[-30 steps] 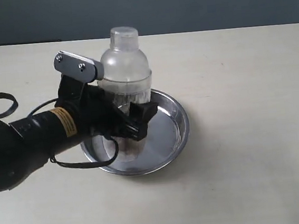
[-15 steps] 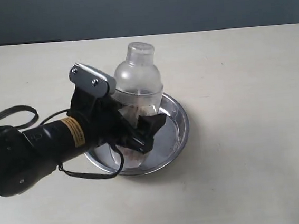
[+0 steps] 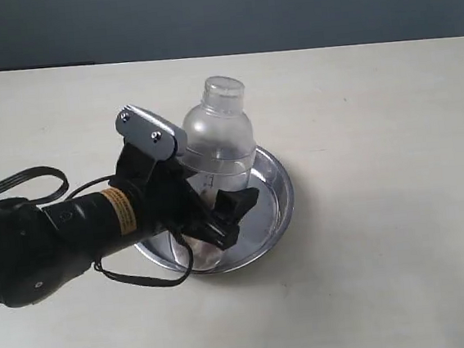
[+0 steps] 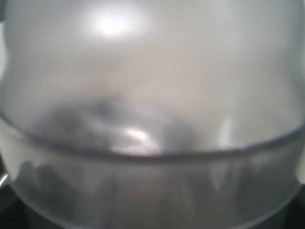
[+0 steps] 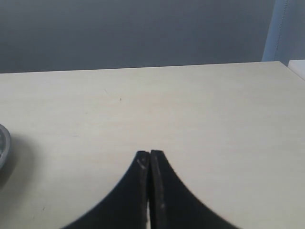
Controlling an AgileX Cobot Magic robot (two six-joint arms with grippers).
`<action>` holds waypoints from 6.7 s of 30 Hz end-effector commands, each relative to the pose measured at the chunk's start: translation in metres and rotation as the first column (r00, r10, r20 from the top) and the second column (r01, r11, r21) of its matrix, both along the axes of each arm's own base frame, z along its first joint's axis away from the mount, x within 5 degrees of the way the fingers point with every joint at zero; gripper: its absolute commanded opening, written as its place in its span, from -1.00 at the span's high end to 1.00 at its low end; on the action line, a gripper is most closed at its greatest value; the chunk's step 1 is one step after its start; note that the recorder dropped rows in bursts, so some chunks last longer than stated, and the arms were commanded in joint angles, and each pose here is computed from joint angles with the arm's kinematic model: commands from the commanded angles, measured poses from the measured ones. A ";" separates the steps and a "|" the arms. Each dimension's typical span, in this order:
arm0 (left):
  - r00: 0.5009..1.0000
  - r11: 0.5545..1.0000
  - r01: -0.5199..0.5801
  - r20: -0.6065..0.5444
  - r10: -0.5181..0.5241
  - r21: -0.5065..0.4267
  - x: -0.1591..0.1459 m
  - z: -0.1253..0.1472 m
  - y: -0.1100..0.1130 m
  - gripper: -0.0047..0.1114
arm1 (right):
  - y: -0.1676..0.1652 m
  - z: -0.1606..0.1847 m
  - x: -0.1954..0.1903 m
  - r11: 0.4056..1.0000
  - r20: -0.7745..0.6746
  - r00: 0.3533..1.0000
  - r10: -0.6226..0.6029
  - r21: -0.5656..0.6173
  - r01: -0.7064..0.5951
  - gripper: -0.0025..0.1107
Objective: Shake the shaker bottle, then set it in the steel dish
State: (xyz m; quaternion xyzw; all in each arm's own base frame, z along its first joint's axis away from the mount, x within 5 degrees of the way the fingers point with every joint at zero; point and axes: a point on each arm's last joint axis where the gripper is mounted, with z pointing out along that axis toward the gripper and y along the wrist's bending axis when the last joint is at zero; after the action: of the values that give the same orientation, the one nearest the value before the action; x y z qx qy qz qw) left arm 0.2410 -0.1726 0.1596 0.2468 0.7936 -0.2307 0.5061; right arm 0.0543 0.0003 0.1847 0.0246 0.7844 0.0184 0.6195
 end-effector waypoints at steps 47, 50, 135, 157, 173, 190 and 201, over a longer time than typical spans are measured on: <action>0.937 0.968 -0.147 0.286 0.202 -0.201 0.023 -0.015 0.004 0.91 | 0.000 0.001 0.000 1.000 0.015 1.000 0.003 -0.004 -0.003 0.97; 0.946 0.973 -0.153 0.260 0.196 -0.175 0.024 -0.028 0.004 0.91 | 0.000 0.001 0.000 1.000 0.015 1.000 0.003 -0.004 -0.003 0.97; 0.818 0.886 -0.461 0.364 0.444 -0.045 -0.168 0.099 0.159 0.91 | 0.000 0.001 0.000 1.000 0.015 1.000 0.003 -0.004 -0.003 0.97; 0.801 0.842 -0.529 0.269 0.536 -0.103 -0.185 0.035 0.165 0.91 | 0.000 0.001 0.000 1.000 0.015 1.000 0.003 -0.004 -0.003 0.97; 0.802 0.843 -0.529 0.266 0.535 -0.098 -0.185 0.035 0.165 0.91 | 0.000 0.001 0.000 1.000 0.015 1.000 0.003 -0.004 -0.003 0.97; 0.802 0.843 -0.529 0.266 0.535 -0.098 -0.185 0.035 0.165 0.91 | 0.000 0.001 0.000 1.000 0.015 1.000 0.003 -0.004 -0.003 0.97; 0.802 0.843 -0.529 0.266 0.535 -0.098 -0.185 0.035 0.165 0.91 | 0.000 0.001 0.000 1.000 0.015 1.000 0.003 -0.004 -0.003 0.97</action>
State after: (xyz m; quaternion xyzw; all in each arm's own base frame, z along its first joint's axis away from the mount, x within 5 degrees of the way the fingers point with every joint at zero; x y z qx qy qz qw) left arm 0.0560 -0.0074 0.1945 0.0458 0.7517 -0.0437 0.6565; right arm 0.0543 0.0003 0.1847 0.0246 0.7844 0.0184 0.6195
